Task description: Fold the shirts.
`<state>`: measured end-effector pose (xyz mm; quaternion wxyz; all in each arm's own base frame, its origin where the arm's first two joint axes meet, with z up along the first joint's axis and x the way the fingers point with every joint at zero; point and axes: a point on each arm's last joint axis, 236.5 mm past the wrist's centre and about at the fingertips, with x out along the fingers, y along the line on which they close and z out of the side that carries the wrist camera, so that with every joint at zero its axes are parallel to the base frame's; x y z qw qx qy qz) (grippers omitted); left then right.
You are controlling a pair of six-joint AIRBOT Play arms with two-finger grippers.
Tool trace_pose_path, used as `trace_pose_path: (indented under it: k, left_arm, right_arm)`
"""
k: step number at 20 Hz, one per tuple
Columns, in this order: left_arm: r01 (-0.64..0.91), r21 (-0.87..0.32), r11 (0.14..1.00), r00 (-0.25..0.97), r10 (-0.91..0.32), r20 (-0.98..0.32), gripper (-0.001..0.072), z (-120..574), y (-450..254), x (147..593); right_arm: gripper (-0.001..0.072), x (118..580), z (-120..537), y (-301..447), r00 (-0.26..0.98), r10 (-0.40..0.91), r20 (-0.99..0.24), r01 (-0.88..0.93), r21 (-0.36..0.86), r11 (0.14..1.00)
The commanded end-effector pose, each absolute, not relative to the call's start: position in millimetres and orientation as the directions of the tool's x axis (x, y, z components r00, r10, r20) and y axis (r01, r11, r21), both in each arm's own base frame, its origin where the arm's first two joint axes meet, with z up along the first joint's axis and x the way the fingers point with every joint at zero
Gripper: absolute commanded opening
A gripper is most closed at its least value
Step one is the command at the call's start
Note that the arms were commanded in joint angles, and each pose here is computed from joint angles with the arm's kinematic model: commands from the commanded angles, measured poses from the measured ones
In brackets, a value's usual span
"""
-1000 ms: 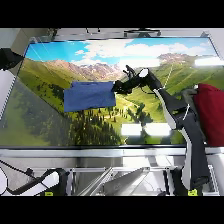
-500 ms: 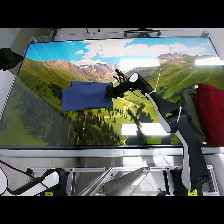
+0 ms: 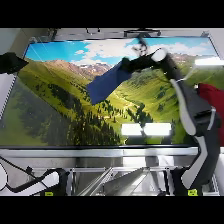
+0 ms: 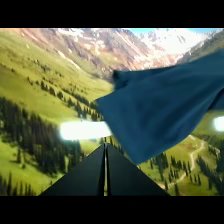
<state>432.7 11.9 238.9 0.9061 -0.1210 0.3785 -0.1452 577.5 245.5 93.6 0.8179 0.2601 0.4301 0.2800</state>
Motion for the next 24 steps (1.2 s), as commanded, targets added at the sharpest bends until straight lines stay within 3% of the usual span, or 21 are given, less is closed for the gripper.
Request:
trace_pose_path:
  k: [1,3,5,10,14,17,21,23,24]
  left_arm:
    - [0.178,-0.358,0.917,0.613,-0.388,-0.688,0.0021,217,5,436]
    - [0.196,-0.366,0.91,0.592,-0.408,-0.695,0.0021,210,-6,440]
    - [0.223,-0.373,0.901,0.567,-0.431,-0.702,0.0021,203,-21,443]
    - [0.304,-0.387,0.871,0.493,-0.491,-0.718,0.0021,188,-66,445]
    - [0.345,-0.403,0.848,0.431,-0.524,-0.734,0.0021,171,-94,447]
    - [0.37,-0.413,0.832,0.385,-0.542,-0.747,0.0021,157,-111,447]
    - [0.392,-0.422,0.818,0.349,-0.556,-0.754,0.0021,147,-128,446]
    - [0.4,-0.422,0.814,0.342,-0.559,-0.755,0.0021,146,-132,446]
    - [0.401,-0.422,0.813,0.341,-0.56,-0.755,0.0021,146,-133,445]
  right_arm:
    - [0.0012,592,184,92,0.7,0.505,-0.505,-0.075,0.65,0.756]
    - [0.0012,569,217,1,0.762,0.389,-0.517,0.078,0.671,0.738]
    - [0.0013,520,220,-89,0.743,0.233,-0.627,0.325,0.643,0.693]
    - [0.0011,348,181,-213,0.408,-0.069,-0.91,0.779,0.308,0.546]
    - [0.0012,241,123,-224,0.136,-0.078,-0.988,0.888,0.087,0.451]
    - [0.0014,195,70,-218,0.049,-0.027,-0.998,0.909,0.033,0.416]
    - [0.0016,182,15,-199,0.009,0.055,-0.998,0.848,0.037,0.528]
    - [0.0018,170,0,-190,-0.039,0.088,-0.995,0.847,0.014,0.531]
    - [0.006,164,-3,-189,-0.064,0.089,-0.994,0.846,-0.007,0.533]
